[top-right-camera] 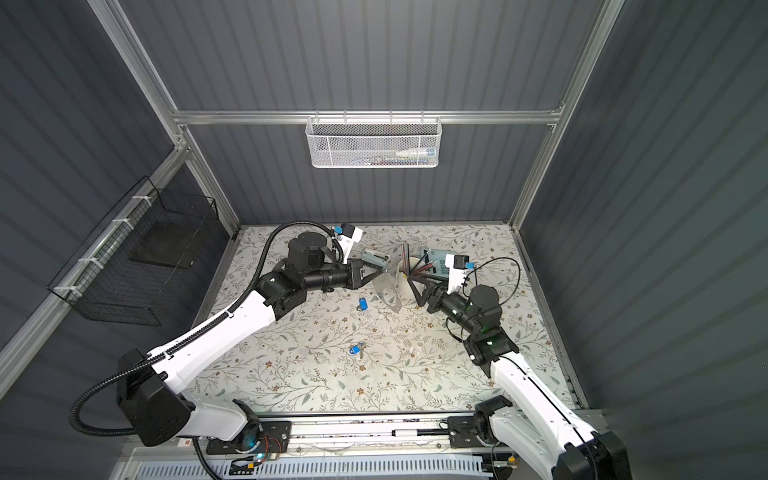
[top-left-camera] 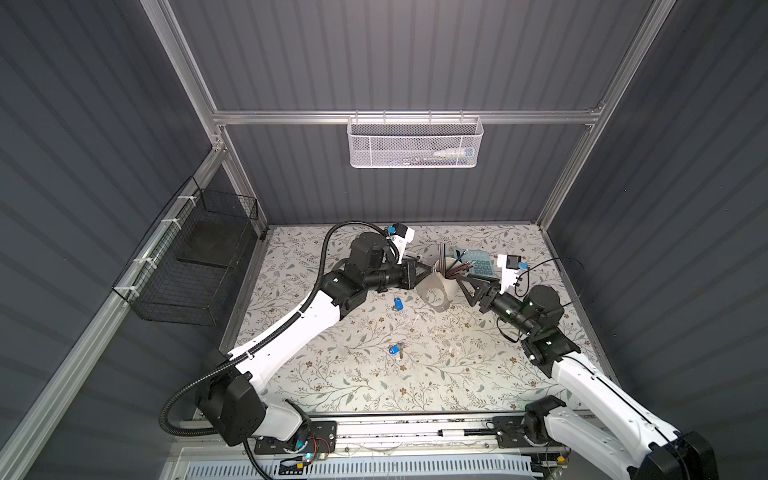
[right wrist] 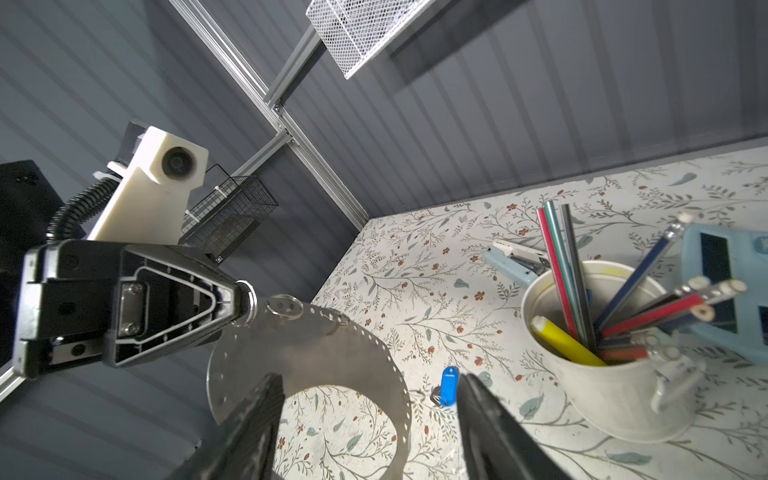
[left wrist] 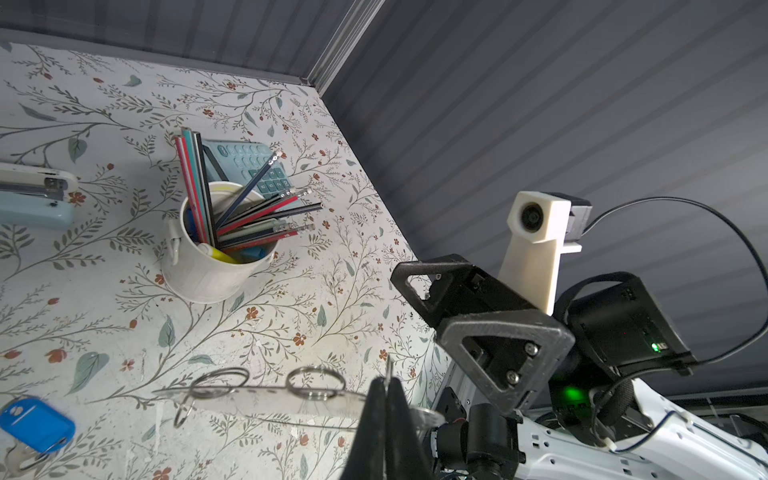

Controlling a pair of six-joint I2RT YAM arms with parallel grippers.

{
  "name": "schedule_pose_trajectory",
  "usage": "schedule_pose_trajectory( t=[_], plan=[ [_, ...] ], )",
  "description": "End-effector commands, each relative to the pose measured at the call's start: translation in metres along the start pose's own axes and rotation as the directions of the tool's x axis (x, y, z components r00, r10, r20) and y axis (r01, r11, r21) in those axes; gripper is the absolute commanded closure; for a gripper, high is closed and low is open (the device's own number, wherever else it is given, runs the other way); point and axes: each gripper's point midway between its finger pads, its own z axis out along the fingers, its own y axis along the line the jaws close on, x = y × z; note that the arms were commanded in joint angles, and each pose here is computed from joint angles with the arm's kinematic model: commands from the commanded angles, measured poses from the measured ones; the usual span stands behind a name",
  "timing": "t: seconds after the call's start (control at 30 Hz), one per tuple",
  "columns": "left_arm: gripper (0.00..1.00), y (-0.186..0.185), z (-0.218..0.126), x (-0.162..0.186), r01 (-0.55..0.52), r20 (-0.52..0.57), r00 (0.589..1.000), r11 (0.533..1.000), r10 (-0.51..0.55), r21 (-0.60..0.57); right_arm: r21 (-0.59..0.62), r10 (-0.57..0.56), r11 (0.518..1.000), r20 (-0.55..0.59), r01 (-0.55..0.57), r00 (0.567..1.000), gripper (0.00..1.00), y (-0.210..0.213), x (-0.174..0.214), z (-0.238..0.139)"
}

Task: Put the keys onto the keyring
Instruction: 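Open the right gripper and draw it back from the hoop held by the left gripper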

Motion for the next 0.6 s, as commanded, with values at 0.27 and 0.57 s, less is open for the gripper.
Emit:
schedule_pose_trajectory(
  t=[0.27, 0.57],
  plan=[
    [1.0, -0.031, -0.014, -0.004, -0.216, 0.162, 0.968, 0.962, 0.19, 0.167, -0.036, -0.024, 0.999, 0.002, 0.024, 1.0, 0.28, 0.012, -0.015, 0.007],
    [1.0, -0.037, -0.026, 0.015, -0.494, 0.28, 0.856, 0.848, 0.435, 0.191, -0.047, -0.011, 0.999, 0.004, 0.011, 1.0, 0.24, 0.011, -0.022, 0.003]
  ],
)
